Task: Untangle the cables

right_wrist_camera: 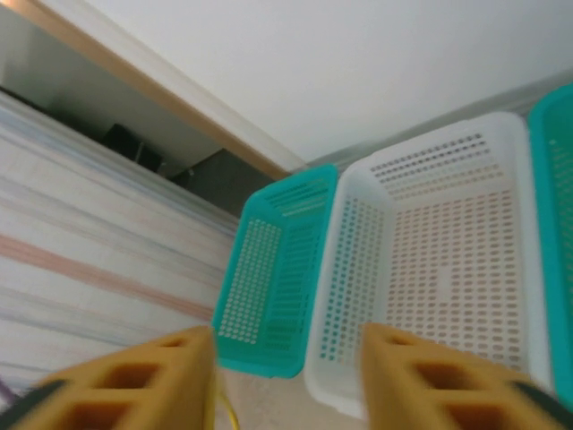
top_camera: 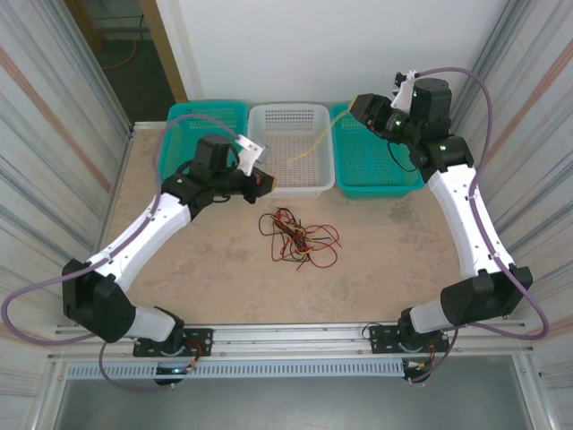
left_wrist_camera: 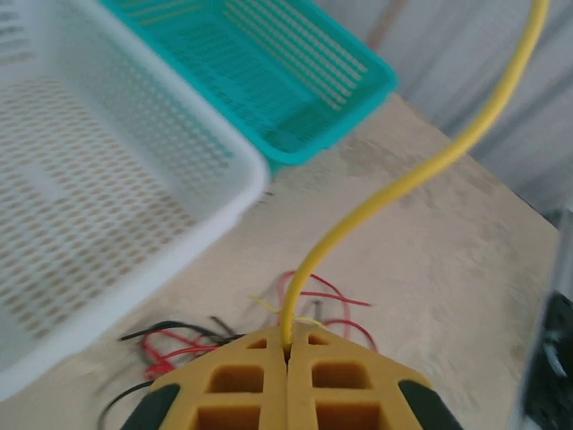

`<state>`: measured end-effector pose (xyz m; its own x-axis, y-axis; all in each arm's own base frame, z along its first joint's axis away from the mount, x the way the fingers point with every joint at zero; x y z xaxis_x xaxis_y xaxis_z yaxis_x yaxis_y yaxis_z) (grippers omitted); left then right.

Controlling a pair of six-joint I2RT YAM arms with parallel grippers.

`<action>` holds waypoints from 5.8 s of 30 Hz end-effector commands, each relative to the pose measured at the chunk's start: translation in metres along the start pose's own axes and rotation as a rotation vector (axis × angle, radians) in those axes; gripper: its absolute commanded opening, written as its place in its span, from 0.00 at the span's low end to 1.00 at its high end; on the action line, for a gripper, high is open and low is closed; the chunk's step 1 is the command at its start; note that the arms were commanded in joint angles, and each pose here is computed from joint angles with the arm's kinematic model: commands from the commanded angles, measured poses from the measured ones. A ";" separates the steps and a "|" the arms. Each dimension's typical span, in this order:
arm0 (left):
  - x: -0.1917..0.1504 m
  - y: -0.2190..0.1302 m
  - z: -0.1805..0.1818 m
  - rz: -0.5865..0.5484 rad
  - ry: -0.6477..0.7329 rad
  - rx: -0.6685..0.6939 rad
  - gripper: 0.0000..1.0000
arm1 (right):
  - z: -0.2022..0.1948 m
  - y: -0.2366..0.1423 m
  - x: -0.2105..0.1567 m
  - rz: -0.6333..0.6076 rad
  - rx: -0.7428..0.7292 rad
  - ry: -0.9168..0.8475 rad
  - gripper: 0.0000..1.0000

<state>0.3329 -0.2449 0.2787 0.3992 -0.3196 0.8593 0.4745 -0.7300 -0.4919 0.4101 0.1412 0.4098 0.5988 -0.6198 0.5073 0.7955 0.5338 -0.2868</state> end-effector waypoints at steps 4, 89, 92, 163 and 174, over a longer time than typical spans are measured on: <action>0.036 -0.066 0.112 -0.180 -0.117 0.447 0.00 | -0.036 -0.012 -0.005 -0.046 -0.126 -0.019 0.63; -0.177 0.090 -0.070 0.297 -0.224 0.103 0.43 | -0.177 0.022 -0.276 0.500 -0.566 -0.049 0.45; -0.180 0.096 -0.066 0.295 -0.211 0.124 0.51 | -0.173 0.022 -0.276 0.500 -0.524 -0.039 0.46; 0.135 -0.122 -0.099 -0.391 -0.360 -0.240 0.00 | 0.059 -0.022 -0.219 0.305 0.204 -0.491 0.41; 0.145 -0.117 -0.078 -0.423 -0.458 -0.286 0.00 | 0.070 -0.031 -0.202 0.223 0.231 -0.505 0.65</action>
<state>0.2772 -0.2478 0.4611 0.5375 0.2639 0.8009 0.5032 -0.8625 -0.0535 0.2571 0.2993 0.3338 0.6745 -0.0922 0.7325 0.5244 0.7582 -0.3875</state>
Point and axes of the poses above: each hand's point on the last joint's axis, 136 mm out from that joint toward the fingers, its own y axis out along the fingers, its own z axis along the line the jaws close on, x = y × z, the point moved 1 cm from there along -y, back along the fingers, and after that the axes turned 11 degrees about y, right-handed, at the moved point
